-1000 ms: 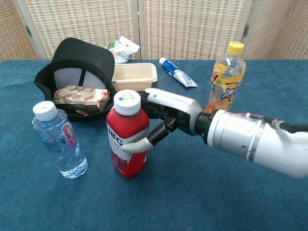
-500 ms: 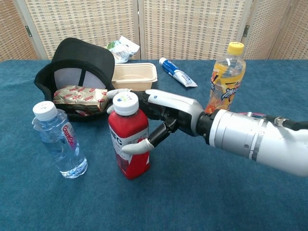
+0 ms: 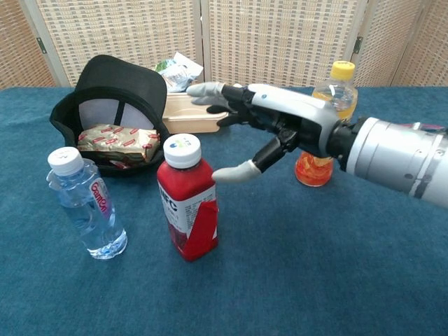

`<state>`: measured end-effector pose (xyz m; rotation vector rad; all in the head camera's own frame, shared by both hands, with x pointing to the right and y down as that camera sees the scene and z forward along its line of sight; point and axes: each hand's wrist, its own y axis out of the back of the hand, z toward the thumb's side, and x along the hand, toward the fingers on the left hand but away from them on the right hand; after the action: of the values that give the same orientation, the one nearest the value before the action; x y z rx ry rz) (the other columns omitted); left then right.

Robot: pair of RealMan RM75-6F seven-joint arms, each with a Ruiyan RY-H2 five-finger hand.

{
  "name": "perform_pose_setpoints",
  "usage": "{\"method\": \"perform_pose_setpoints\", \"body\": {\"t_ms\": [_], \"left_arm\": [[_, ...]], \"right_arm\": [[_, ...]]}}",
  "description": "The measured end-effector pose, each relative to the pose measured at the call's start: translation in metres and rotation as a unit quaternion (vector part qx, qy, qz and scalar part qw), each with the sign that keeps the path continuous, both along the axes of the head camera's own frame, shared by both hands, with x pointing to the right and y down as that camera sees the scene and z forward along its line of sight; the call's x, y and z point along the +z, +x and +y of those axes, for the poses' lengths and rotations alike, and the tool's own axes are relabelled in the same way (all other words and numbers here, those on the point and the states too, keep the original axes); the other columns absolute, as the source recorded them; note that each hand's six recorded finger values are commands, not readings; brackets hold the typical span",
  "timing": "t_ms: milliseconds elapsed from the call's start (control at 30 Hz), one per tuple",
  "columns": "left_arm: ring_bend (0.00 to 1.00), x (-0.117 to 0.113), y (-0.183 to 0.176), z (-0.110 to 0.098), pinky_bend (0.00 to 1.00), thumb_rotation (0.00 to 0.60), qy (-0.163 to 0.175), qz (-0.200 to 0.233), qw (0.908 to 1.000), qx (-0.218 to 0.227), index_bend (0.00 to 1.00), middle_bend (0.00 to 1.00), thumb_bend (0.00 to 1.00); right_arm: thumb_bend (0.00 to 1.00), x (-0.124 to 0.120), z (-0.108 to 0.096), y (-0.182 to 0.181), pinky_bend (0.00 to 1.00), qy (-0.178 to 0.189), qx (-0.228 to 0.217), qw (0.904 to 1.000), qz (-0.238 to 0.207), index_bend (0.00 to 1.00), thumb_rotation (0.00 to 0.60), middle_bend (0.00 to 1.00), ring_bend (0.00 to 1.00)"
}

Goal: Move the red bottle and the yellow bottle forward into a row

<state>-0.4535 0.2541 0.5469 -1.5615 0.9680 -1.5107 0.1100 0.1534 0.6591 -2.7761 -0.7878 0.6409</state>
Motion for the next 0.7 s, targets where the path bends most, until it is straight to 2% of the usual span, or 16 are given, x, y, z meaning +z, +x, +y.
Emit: {"method": "perform_pose_setpoints", "body": {"t_ms": [167, 367, 567, 700], "left_arm": [[0.00, 0.001, 0.003, -0.001, 0.06, 0.600, 0.000, 0.007, 1.0000, 0.004, 0.00, 0.00, 0.14], [0.00, 0.002, 0.008, -0.004, 0.06, 0.600, 0.002, 0.012, 0.9999, 0.009, 0.00, 0.00, 0.14], [0.00, 0.003, 0.011, -0.004, 0.06, 0.600, 0.002, 0.016, 0.9998, 0.013, 0.00, 0.00, 0.14], [0.00, 0.001, 0.011, -0.004, 0.06, 0.600, 0.004, 0.015, 0.9998, 0.012, 0.00, 0.00, 0.14]], "right_arm": [[0.23, -0.021, -0.016, 0.033, 0.09, 0.057, 0.024, 0.9978, 0.026, 0.00, 0.600, 0.17, 0.03], [0.23, -0.045, -0.021, 0.062, 0.09, 0.113, 0.035, 0.9919, 0.047, 0.00, 0.600, 0.17, 0.03], [0.13, -0.064, -0.027, 0.084, 0.09, 0.152, 0.059, 0.9848, 0.060, 0.00, 0.600, 0.14, 0.03], [0.07, -0.069, -0.036, 0.100, 0.09, 0.168, 0.085, 0.9786, 0.084, 0.00, 0.600, 0.12, 0.03]]}}
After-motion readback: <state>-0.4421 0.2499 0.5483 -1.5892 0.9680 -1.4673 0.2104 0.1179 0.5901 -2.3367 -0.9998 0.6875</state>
